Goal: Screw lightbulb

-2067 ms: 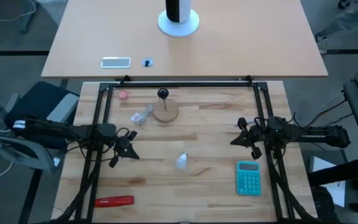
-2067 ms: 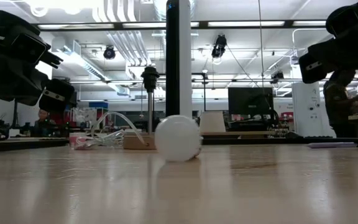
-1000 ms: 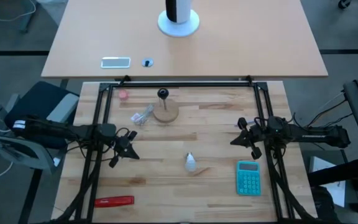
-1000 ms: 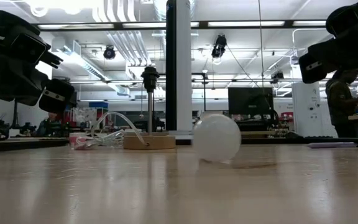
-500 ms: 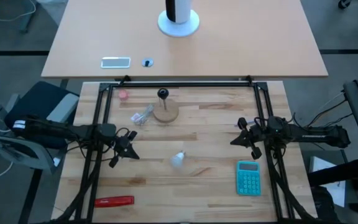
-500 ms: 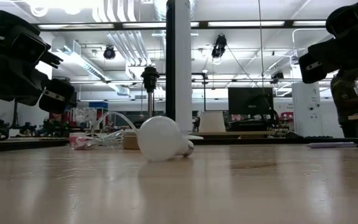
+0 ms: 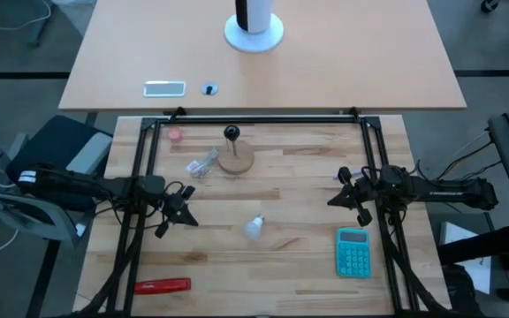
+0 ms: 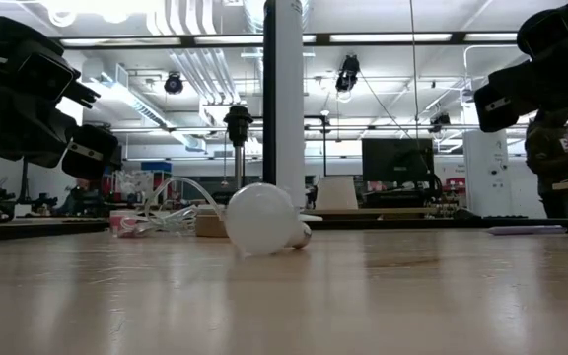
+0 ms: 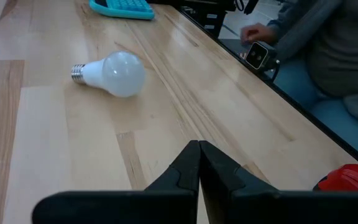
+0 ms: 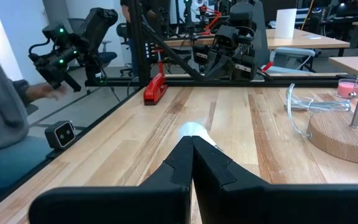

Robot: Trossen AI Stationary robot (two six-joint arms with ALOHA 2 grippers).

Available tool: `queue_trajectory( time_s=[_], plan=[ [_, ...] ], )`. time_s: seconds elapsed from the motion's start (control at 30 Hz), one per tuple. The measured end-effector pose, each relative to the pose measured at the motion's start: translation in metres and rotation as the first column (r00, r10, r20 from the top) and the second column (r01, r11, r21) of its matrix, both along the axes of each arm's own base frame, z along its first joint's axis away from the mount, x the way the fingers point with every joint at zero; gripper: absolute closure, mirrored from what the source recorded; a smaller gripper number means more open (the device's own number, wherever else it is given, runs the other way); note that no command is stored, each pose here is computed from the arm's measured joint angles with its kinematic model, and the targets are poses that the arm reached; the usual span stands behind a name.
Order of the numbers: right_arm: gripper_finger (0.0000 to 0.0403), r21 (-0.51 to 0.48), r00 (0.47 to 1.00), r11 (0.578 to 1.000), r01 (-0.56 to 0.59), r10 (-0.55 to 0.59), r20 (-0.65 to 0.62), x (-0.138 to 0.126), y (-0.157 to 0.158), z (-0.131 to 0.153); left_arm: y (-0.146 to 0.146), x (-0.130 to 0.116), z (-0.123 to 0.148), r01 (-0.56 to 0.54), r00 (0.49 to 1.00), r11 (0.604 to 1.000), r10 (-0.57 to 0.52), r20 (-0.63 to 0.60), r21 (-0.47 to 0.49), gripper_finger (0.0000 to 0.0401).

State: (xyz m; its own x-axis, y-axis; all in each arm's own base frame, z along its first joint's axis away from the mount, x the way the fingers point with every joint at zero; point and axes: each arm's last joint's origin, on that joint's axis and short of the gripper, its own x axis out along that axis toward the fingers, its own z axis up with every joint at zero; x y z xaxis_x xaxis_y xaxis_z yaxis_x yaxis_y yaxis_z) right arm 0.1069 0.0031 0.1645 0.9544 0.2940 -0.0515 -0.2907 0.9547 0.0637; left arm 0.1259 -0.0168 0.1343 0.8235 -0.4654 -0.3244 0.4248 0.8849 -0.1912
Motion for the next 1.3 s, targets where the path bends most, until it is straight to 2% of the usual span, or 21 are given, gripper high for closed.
queue_trajectory(
  time_s=[0.17,0.3,0.4,0.47,0.53,0.63,0.7,0.8,0.9,0.97,1.13,1.23,1.3],
  plan=[
    [0.0403,0.002,1.000,1.000,0.000,0.000,-0.001,0.000,0.000,0.000,0.000,0.000,0.000,0.000,1.000,1.000,0.000,0.000,0.000,0.0401],
    [0.0403,0.063,1.000,0.998,0.004,-0.002,-0.020,0.000,0.000,0.000,0.000,0.000,0.000,-0.002,1.000,1.000,0.002,0.002,0.003,0.0401],
    [0.0403,0.081,1.000,0.997,0.005,-0.003,-0.025,0.000,0.000,0.000,0.002,0.003,0.005,-0.072,0.995,0.997,0.070,0.067,0.034,0.0401],
    [0.0403,0.081,1.000,0.997,0.005,-0.003,-0.025,0.000,0.000,0.000,0.003,0.004,0.010,-0.103,0.990,0.995,0.104,0.099,-0.011,0.0401],
    [0.0403,0.067,1.000,0.998,0.004,-0.003,-0.021,0.000,0.000,0.000,0.003,0.006,0.017,-0.123,0.984,0.986,0.136,0.118,-0.114,0.0401],
    [0.0403,0.052,1.000,0.999,0.003,-0.002,-0.016,0.000,0.000,0.000,0.003,0.007,0.030,-0.131,0.970,0.947,0.183,0.160,-0.292,0.0401],
    [0.0403,0.054,1.000,0.999,0.003,-0.002,-0.017,0.000,0.000,0.000,0.003,0.008,0.039,-0.122,0.951,0.930,0.210,0.228,-0.347,0.0401],
    [0.0403,0.043,1.000,0.999,0.003,-0.002,-0.003,0.000,0.000,0.001,0.004,0.007,0.054,-0.080,0.901,0.927,0.224,0.371,-0.365,0.0401],
    [0.0403,0.023,1.000,1.000,0.001,-0.002,0.017,0.000,0.000,0.002,0.004,0.004,0.065,-0.049,0.827,0.951,0.209,0.522,-0.304,0.0401],
    [0.0403,0.024,1.000,1.000,0.001,-0.001,0.015,0.000,0.000,0.002,0.004,0.002,0.070,-0.038,0.788,0.959,0.202,0.581,-0.281,0.0401],
    [0.0403,0.019,0.999,1.000,0.001,-0.002,0.052,0.000,0.000,0.006,0.004,0.003,0.071,-0.068,0.769,0.957,0.229,0.597,-0.281,0.0401],
    [0.0403,0.019,0.995,1.000,0.000,-0.002,0.101,0.000,0.000,0.010,0.006,0.006,0.070,-0.099,0.773,0.926,0.302,0.557,-0.364,0.0401],
    [0.0403,0.036,0.992,0.999,-0.003,-0.002,0.130,0.000,0.000,0.014,0.006,0.011,0.074,-0.091,0.789,0.911,0.313,0.529,-0.403,0.0401]
  ],
)
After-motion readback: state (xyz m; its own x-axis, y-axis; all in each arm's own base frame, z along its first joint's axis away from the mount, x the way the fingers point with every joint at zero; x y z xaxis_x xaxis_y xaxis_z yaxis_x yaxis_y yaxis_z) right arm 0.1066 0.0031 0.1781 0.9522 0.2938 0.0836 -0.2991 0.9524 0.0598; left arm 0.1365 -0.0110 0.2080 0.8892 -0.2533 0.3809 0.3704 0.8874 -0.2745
